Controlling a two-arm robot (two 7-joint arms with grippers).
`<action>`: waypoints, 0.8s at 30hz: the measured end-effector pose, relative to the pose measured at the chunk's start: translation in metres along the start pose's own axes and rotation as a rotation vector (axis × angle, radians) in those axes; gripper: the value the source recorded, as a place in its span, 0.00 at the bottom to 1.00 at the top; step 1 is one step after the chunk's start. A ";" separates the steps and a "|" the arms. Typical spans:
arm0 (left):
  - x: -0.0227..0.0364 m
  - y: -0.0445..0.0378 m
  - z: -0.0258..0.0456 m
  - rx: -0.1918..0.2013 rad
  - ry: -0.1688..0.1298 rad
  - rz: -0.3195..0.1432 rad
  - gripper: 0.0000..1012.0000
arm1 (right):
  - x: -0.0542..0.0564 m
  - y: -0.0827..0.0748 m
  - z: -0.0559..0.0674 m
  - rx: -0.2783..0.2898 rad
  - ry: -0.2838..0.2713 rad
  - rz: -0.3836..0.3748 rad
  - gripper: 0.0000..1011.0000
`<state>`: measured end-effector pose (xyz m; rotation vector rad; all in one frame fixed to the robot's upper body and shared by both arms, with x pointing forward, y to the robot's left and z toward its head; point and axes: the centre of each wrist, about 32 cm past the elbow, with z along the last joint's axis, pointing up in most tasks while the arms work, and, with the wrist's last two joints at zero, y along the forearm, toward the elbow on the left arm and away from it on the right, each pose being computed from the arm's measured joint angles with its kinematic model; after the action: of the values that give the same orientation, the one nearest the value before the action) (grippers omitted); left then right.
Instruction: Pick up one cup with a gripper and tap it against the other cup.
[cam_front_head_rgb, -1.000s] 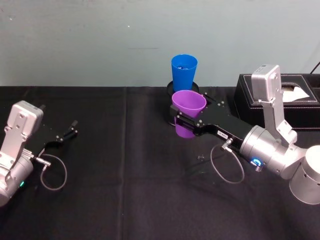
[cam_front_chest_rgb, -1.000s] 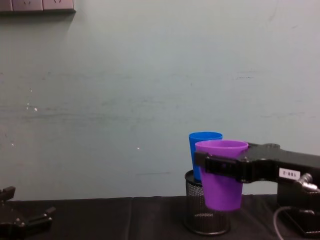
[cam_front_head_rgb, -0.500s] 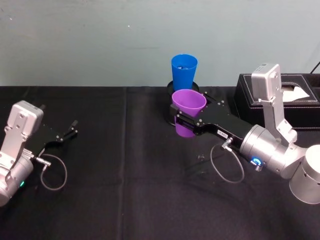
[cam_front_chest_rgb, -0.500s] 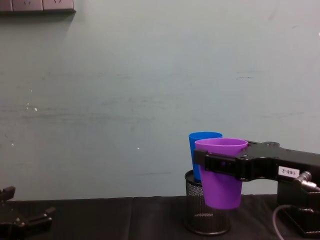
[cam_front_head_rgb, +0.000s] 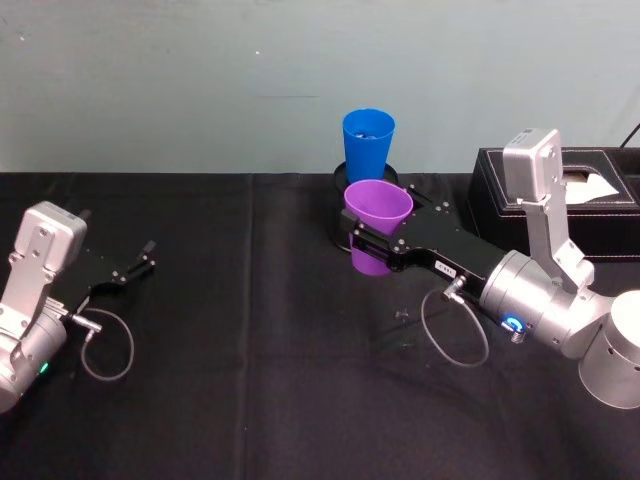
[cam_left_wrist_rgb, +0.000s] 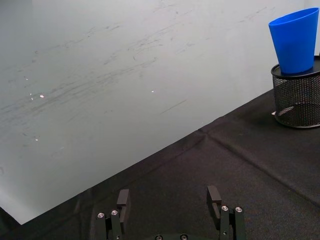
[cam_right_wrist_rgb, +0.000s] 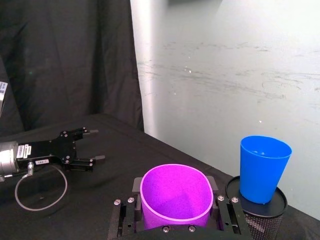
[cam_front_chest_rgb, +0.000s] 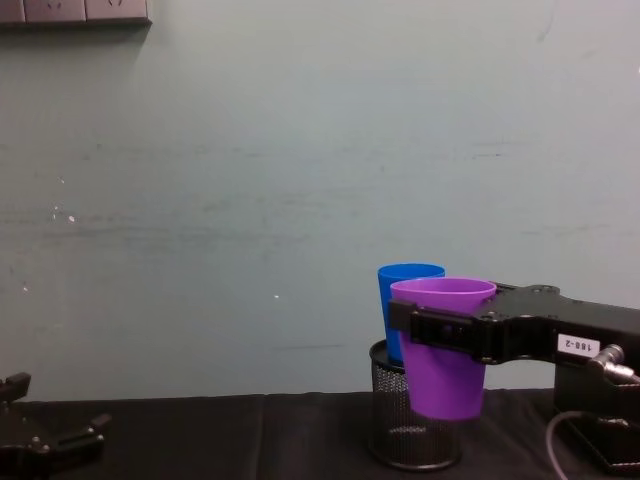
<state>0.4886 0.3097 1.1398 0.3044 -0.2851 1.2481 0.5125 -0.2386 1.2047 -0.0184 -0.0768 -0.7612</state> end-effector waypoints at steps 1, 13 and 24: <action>0.0000 0.0000 0.0000 0.000 0.000 0.000 0.99 | 0.000 0.000 0.000 0.000 0.000 0.000 0.72; 0.0000 0.0000 0.0000 0.000 0.000 0.000 0.99 | 0.000 0.000 0.000 0.000 -0.001 0.001 0.72; 0.0000 0.0000 0.0000 0.000 0.000 0.000 0.99 | 0.000 0.000 0.000 0.000 -0.001 0.001 0.72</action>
<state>0.4886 0.3096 1.1398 0.3044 -0.2850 1.2479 0.5125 -0.2386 1.2047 -0.0193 -0.0775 -0.7602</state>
